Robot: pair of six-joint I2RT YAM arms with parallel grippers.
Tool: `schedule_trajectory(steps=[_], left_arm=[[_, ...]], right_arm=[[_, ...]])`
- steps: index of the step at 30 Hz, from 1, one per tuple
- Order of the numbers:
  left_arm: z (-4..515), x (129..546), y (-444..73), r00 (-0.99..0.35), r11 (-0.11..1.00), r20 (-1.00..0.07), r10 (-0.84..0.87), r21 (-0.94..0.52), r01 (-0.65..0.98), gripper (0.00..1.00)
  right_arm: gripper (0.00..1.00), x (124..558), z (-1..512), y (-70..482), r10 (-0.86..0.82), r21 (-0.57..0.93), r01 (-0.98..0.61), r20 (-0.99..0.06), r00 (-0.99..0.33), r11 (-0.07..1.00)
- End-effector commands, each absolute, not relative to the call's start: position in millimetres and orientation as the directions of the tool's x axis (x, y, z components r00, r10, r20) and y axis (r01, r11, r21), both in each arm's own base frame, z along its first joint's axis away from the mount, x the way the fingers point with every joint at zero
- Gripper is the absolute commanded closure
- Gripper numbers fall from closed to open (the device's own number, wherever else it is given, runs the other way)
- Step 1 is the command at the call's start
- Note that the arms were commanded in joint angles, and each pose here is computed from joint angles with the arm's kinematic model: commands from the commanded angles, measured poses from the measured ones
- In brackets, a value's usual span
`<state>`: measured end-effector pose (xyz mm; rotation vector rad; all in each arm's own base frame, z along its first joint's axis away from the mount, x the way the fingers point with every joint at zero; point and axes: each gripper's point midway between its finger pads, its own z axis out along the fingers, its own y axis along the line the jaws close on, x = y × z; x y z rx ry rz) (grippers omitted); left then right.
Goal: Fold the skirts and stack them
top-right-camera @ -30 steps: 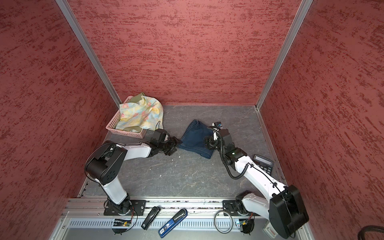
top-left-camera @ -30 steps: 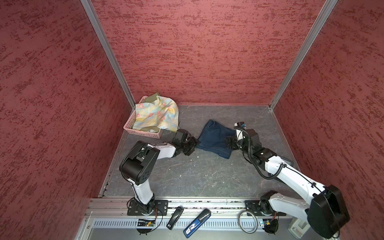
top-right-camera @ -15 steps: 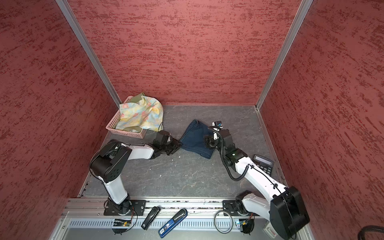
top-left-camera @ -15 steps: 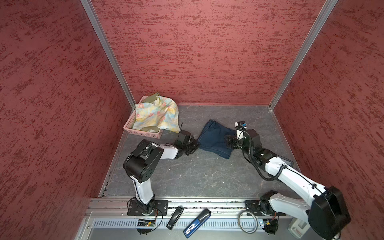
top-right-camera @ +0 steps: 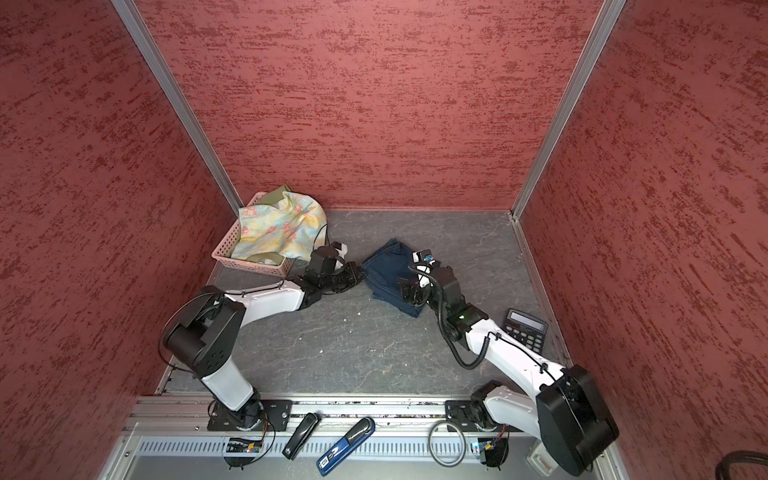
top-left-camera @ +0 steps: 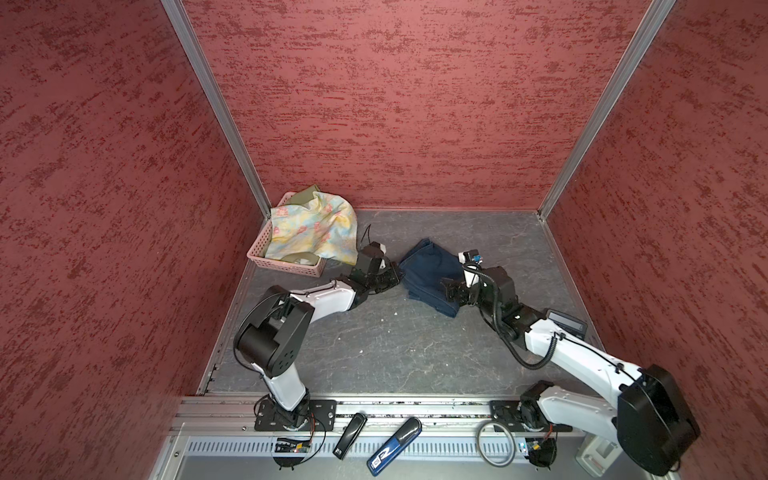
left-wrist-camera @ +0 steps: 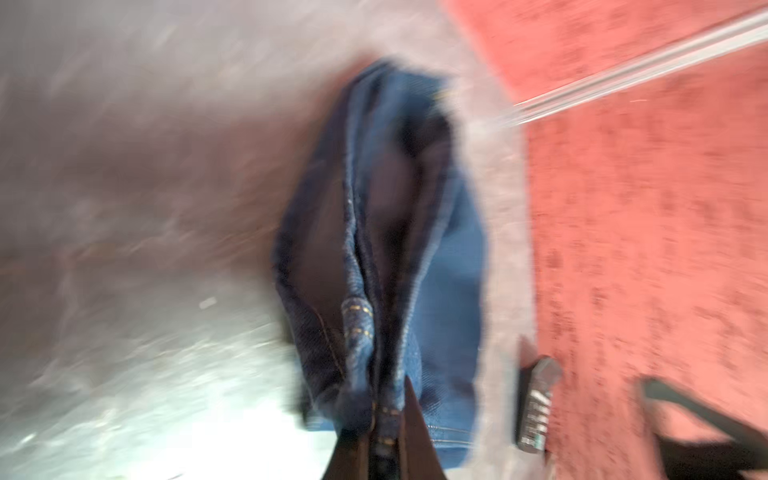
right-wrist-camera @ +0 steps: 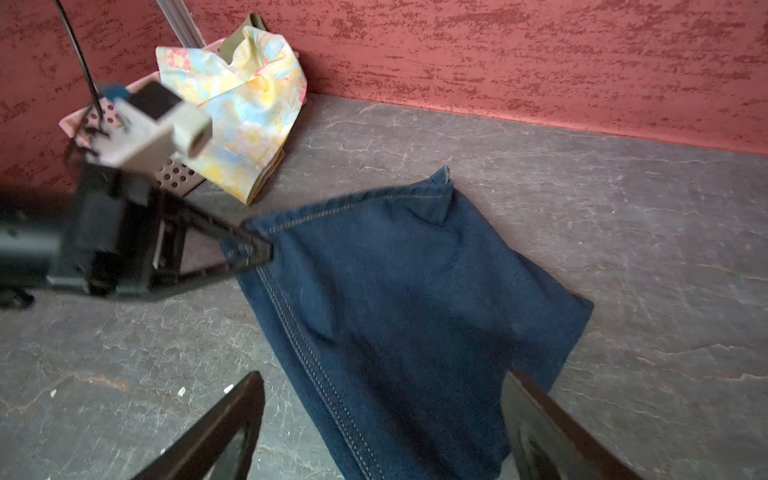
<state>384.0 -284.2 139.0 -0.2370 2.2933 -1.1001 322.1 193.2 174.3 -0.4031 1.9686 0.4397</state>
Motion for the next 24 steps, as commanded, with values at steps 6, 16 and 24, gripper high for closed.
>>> schedule_trajectory(steps=[6, 16, 24], left_arm=[[183, 381, -291, -0.792, 0.653, -0.501, -0.35, -0.737, 0.178, 1.0], [191, 374, -303, -0.799, 0.634, -0.498, -0.336, -0.747, 0.199, 1.0], [198, 371, -305, -0.799, 0.637, -0.506, -0.325, -0.741, 0.21, 1.0]], right_arm=[[0.09, 301, 193, 231, -0.11, 0.035, -0.633, -0.976, -0.189, 0.773], [0.11, 323, 196, 258, -0.142, -0.023, -0.65, -0.981, -0.132, 0.76], [0.14, 350, 195, 278, -0.165, -0.078, -0.624, -0.983, -0.083, 0.777]])
